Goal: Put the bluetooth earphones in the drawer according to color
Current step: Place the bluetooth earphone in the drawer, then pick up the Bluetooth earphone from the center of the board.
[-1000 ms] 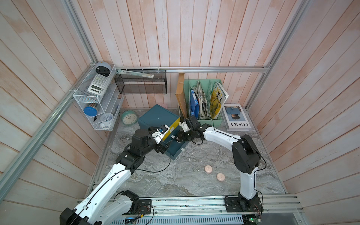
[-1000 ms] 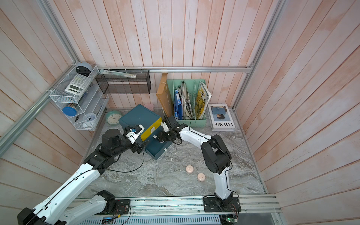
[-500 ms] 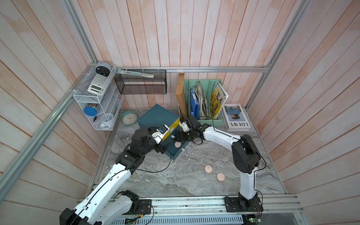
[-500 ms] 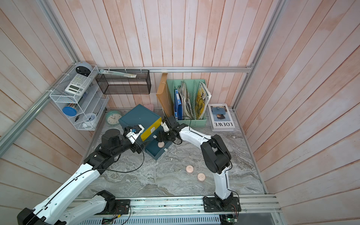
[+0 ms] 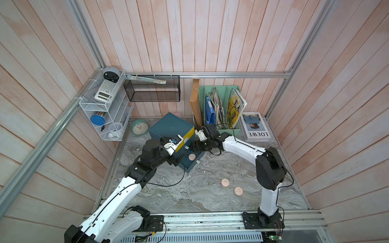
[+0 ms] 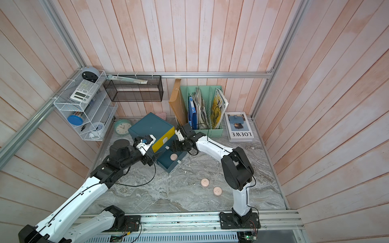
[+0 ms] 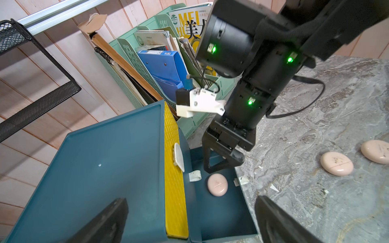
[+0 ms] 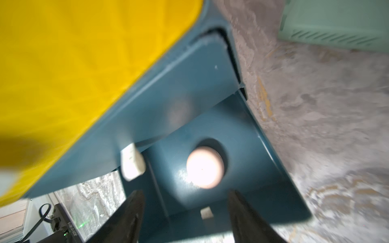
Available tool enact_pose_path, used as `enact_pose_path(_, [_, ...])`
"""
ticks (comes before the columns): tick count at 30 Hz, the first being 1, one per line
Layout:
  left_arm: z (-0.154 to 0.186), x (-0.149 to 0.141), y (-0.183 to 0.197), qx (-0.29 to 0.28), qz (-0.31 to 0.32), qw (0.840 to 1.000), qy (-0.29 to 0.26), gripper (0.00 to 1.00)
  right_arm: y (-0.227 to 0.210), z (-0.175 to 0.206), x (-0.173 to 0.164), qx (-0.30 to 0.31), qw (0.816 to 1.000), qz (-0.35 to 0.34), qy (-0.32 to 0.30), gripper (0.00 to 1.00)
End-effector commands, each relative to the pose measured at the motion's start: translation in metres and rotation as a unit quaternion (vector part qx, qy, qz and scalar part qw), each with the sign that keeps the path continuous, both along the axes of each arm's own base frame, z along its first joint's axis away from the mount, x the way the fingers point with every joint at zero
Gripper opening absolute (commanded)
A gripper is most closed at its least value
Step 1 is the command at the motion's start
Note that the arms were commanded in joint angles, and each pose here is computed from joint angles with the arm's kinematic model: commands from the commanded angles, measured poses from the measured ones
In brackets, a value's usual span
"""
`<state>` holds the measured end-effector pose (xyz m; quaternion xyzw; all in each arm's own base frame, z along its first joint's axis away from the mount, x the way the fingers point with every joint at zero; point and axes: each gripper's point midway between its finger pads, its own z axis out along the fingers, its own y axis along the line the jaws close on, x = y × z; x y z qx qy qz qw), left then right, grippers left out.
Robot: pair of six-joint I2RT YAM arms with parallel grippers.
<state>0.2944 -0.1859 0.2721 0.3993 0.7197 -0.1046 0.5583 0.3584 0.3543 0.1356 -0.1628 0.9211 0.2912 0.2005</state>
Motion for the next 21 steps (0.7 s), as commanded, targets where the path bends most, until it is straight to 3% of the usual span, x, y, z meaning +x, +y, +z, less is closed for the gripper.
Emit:
enact_pose_path(1, [0.013, -0.006, -0.009, -0.015, -0.023, 1.0, -0.006, 1.0, -0.03, 0.013, -0.004, -0.026, 0.999, -0.015, -0.011, 0.7])
enact_pose_path(8, [0.005, -0.017, -0.023, 0.009, -0.043, 0.999, -0.008, 1.0, -0.067, 0.004, -0.024, -0.069, 0.997, -0.033, -0.003, 0.7])
enact_pose_path(21, [0.006, -0.028, -0.035, 0.004, -0.069, 0.998, -0.007, 1.0, -0.129, -0.012, -0.063, -0.163, 0.984, -0.07, 0.022, 0.73])
